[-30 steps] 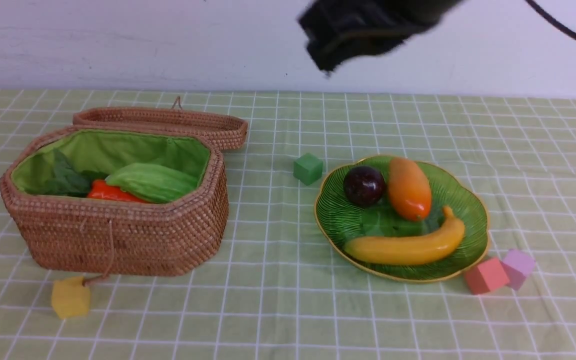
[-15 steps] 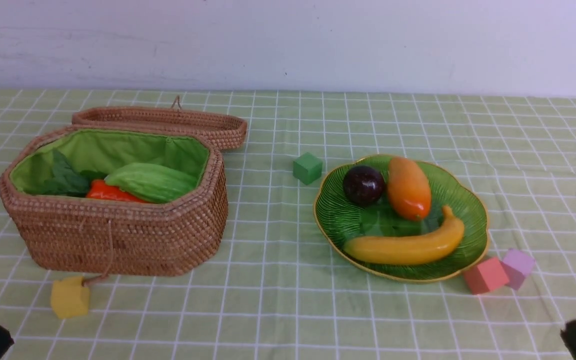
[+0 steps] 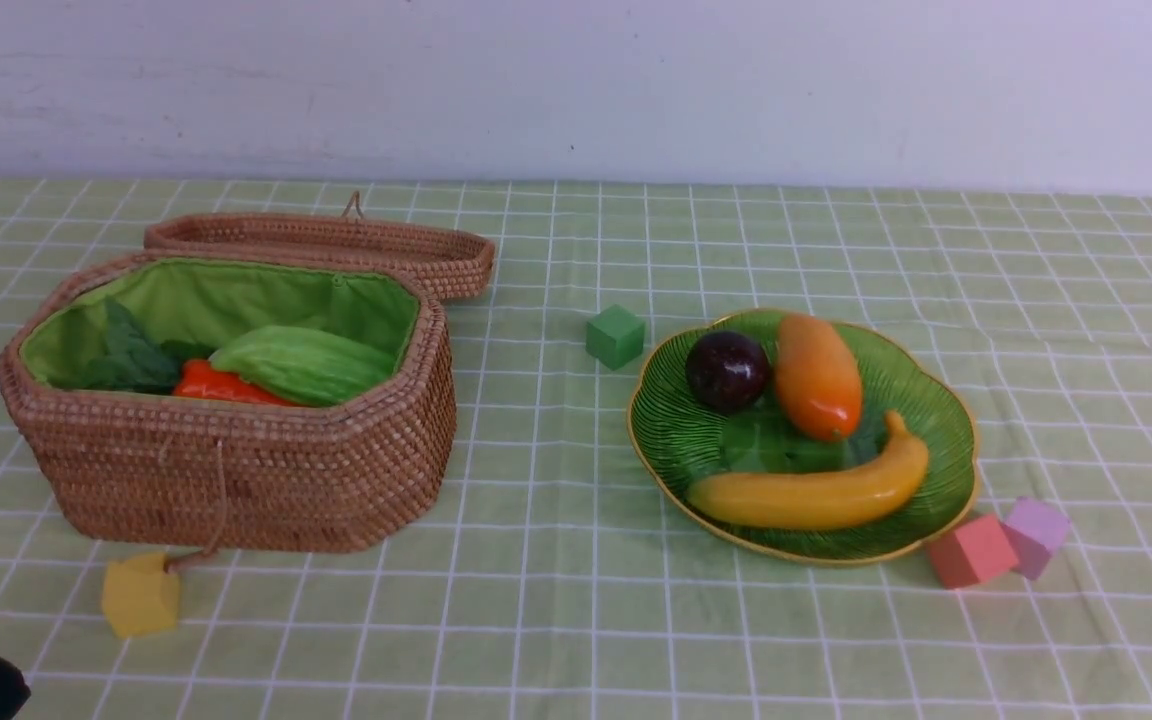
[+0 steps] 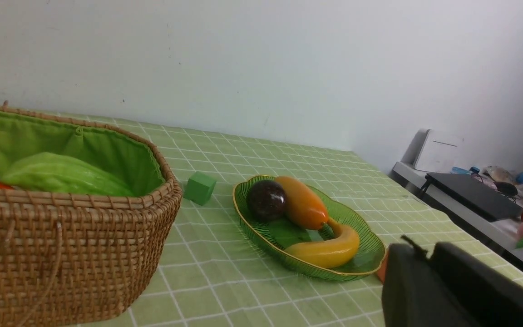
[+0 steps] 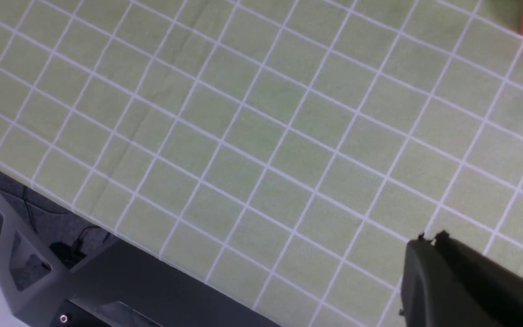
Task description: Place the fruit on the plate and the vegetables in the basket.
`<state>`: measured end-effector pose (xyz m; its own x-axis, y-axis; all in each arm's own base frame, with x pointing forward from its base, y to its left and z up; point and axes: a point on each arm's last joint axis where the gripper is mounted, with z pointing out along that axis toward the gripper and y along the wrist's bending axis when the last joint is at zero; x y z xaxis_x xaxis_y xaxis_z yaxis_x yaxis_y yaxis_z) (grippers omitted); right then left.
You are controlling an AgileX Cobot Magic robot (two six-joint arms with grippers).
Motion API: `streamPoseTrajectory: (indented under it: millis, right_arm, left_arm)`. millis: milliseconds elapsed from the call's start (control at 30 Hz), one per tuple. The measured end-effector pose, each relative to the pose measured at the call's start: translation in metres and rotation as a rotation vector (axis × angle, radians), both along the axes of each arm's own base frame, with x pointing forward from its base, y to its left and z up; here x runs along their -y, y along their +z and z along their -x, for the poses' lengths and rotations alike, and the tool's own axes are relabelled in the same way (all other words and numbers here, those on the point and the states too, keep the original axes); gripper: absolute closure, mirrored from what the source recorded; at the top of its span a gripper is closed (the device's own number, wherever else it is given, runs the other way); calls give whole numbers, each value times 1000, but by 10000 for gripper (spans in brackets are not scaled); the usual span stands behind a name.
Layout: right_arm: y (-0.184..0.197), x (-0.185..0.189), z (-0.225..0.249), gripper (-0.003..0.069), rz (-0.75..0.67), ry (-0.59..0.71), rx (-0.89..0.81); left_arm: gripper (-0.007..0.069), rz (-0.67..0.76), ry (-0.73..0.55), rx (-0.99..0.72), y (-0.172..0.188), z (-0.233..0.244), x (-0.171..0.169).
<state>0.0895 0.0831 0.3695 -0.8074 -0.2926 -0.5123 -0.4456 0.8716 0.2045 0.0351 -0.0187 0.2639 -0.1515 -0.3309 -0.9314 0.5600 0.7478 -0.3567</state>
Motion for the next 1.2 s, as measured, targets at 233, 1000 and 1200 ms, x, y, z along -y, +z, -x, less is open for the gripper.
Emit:
streamPoseTrajectory:
  millis: [233,1000,1200]
  right_arm:
    - [-6,30,4,662,-29,-88,172]
    - [-196,72,38,678,-66,-447,721]
    - [-196,73,38,676,-65,-447,721]
  left_arm:
    - [567,-2,2,-4,0,0,0]
    - [554,-2,2,-4,0,0,0]
    - [550,-2,2,-4,0,0,0]
